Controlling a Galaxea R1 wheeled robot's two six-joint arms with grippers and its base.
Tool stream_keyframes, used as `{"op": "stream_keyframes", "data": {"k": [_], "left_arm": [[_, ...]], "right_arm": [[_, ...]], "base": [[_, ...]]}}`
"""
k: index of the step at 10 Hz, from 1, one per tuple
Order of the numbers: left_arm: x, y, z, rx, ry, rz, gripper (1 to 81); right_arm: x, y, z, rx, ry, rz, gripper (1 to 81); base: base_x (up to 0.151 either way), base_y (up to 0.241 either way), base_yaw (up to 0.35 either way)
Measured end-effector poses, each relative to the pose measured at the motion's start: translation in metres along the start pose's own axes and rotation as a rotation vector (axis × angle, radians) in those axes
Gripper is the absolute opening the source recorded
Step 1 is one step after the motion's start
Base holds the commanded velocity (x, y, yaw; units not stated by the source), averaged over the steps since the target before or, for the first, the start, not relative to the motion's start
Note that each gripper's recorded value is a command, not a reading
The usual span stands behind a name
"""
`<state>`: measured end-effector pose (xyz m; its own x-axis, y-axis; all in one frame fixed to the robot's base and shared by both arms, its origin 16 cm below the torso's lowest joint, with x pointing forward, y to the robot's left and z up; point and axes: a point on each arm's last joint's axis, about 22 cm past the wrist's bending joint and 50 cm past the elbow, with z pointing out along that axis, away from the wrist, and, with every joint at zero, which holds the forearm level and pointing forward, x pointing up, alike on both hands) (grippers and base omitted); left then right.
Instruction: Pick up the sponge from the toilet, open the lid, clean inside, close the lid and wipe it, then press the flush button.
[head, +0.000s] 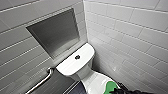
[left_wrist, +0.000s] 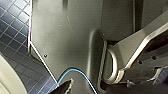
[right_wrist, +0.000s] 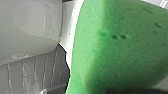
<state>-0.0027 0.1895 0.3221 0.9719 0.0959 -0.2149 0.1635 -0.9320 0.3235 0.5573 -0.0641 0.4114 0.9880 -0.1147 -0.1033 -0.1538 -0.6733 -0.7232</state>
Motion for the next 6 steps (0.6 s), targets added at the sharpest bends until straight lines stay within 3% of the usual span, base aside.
{"op": "stream_keyframes", "data": {"k": [3,6], "left_arm": [[0.006,0.01,-0.001,-0.011,0.008,0.002,81.1],[0.001,0.014,-0.015,-0.011,0.021,0.013,81.1]], "right_arm": [[-0.033,0.022,0.003,-0.038,-0.049,0.028,1.0],[-0.06,0.024,-0.02,-0.06,-0.054,0.038,1.0]], "base": [[0.0,0.0,0.0],[0.0,0.0,0.0]]}}
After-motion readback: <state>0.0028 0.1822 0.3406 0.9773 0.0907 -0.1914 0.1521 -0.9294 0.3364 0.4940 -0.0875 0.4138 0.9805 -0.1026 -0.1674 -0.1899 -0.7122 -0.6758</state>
